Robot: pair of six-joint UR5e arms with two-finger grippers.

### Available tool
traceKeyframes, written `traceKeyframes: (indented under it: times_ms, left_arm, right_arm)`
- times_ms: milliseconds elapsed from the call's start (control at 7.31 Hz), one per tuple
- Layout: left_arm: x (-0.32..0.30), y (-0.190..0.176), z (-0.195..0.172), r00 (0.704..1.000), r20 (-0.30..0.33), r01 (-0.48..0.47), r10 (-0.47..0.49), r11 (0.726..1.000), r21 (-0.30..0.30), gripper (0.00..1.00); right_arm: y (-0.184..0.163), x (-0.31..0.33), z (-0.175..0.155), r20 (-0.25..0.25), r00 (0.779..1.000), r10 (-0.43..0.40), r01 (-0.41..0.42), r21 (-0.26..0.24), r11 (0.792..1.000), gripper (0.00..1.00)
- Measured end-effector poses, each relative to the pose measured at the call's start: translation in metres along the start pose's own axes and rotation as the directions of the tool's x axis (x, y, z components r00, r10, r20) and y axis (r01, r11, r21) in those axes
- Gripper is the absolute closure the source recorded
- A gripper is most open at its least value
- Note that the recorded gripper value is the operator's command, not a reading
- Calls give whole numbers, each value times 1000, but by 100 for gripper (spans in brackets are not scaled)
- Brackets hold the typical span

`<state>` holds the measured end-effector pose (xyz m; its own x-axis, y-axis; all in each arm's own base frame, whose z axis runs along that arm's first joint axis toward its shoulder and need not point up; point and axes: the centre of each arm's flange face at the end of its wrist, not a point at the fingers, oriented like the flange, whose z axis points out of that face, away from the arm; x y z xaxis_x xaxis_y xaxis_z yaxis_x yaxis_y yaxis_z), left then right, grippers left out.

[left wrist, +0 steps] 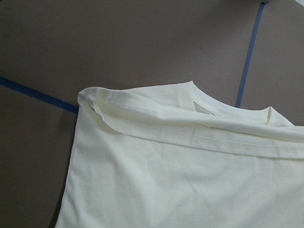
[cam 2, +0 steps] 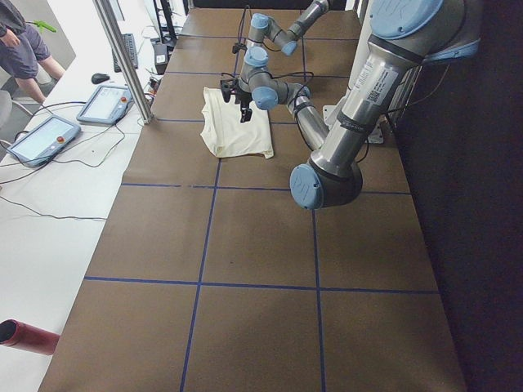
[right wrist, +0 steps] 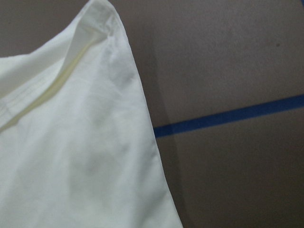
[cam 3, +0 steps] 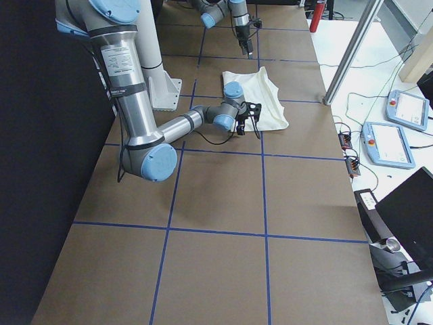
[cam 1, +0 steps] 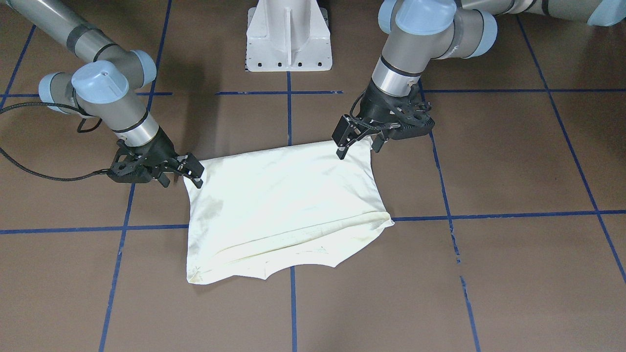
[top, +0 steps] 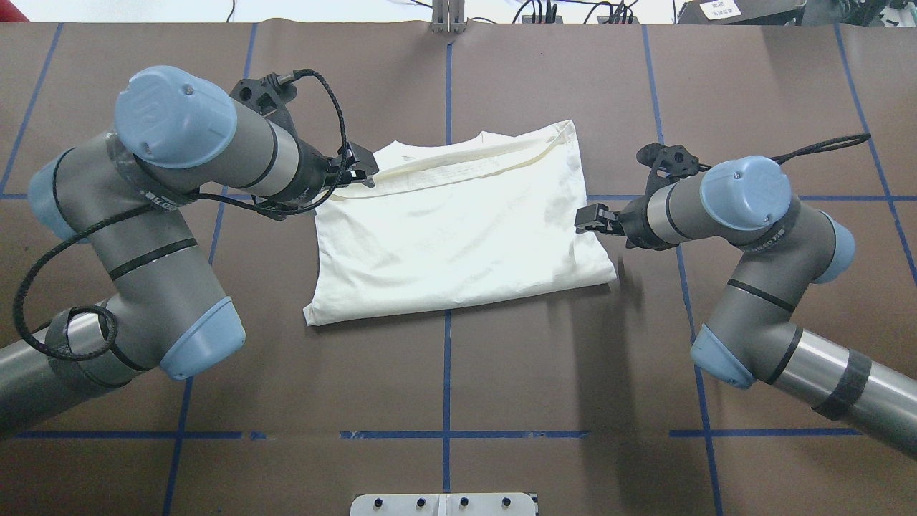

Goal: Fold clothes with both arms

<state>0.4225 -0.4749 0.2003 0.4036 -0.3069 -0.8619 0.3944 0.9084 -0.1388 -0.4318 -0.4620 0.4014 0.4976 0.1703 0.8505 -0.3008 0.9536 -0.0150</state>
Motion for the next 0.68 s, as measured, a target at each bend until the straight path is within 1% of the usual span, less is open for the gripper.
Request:
traceKeyframes:
  times_ms: [137, 274, 684]
  left_arm:
    - [1, 2, -1, 1000, -1, -2, 2, 1000, -3, 0]
    - [1, 4, 0, 1000, 0, -3, 3, 1000, -6, 0]
    - [1, 7, 2, 1000, 0, -5, 5, 1000, -12, 0]
  right_arm:
    - [12, 1, 4, -6, 1000, -10, 10, -13, 1000, 80]
    - [19, 1, 7, -7, 1000, -18, 17, -22, 1000, 100]
    - [23, 0, 5, 1, 1000, -31, 31, -41, 999, 100]
